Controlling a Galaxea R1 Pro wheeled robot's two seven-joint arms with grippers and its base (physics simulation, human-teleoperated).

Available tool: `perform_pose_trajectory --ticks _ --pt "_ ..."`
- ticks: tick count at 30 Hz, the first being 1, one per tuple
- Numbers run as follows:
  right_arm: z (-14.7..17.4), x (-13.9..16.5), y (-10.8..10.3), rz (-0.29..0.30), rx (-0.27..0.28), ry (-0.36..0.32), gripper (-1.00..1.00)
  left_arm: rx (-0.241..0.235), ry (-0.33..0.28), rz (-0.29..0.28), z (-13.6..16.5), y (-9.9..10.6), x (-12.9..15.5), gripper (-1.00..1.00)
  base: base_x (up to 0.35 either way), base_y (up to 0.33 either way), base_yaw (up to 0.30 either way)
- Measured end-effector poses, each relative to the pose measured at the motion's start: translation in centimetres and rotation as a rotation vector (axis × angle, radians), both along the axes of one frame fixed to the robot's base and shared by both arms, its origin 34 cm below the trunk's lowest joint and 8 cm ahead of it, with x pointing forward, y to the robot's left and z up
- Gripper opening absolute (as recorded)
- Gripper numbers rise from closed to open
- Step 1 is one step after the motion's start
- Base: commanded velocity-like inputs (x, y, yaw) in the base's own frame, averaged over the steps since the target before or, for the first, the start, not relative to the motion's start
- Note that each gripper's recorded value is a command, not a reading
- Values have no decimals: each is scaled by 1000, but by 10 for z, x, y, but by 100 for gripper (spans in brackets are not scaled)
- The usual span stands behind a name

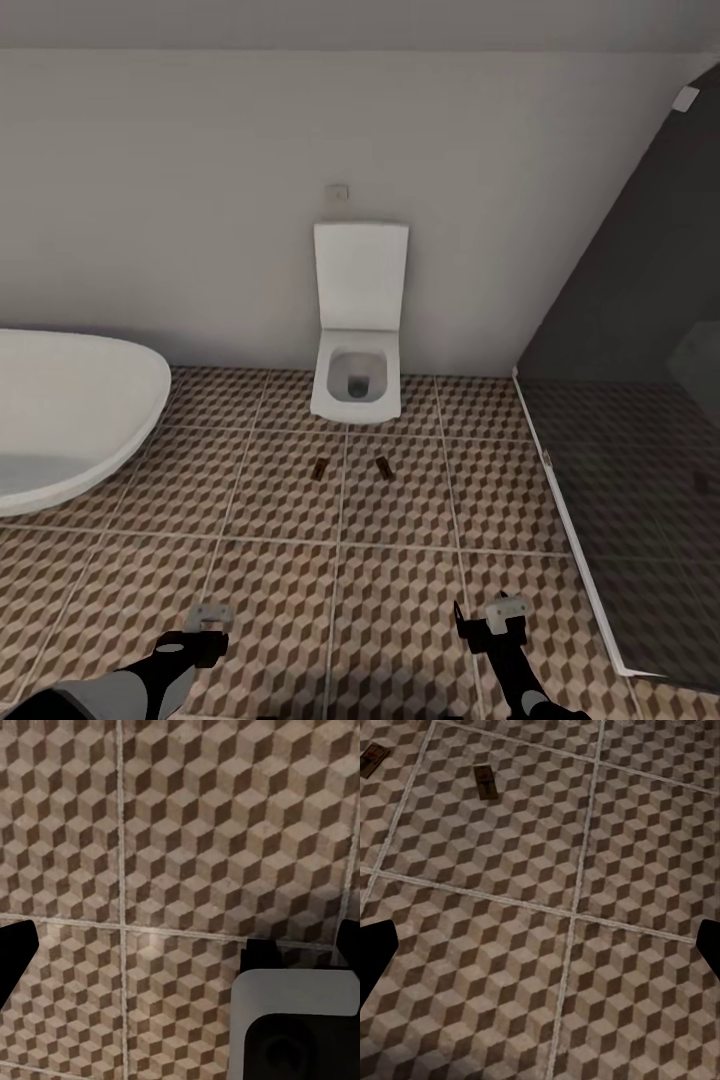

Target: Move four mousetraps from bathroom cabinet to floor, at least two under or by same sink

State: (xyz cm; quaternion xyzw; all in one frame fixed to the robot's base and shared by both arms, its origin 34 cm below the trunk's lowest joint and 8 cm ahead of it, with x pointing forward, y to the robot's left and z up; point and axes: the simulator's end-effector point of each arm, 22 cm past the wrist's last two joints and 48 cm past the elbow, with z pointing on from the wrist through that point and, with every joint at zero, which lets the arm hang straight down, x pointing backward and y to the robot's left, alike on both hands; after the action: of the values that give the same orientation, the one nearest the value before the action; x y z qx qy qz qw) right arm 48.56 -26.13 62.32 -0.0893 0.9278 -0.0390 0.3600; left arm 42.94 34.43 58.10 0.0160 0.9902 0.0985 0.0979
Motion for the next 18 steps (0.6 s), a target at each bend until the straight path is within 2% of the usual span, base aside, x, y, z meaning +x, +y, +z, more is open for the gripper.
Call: perform_pose_trajectory --ticks 18 --pt "11 11 0 0 0 -29 100 -1 -29 0 9 -1 12 100 0 0 0"
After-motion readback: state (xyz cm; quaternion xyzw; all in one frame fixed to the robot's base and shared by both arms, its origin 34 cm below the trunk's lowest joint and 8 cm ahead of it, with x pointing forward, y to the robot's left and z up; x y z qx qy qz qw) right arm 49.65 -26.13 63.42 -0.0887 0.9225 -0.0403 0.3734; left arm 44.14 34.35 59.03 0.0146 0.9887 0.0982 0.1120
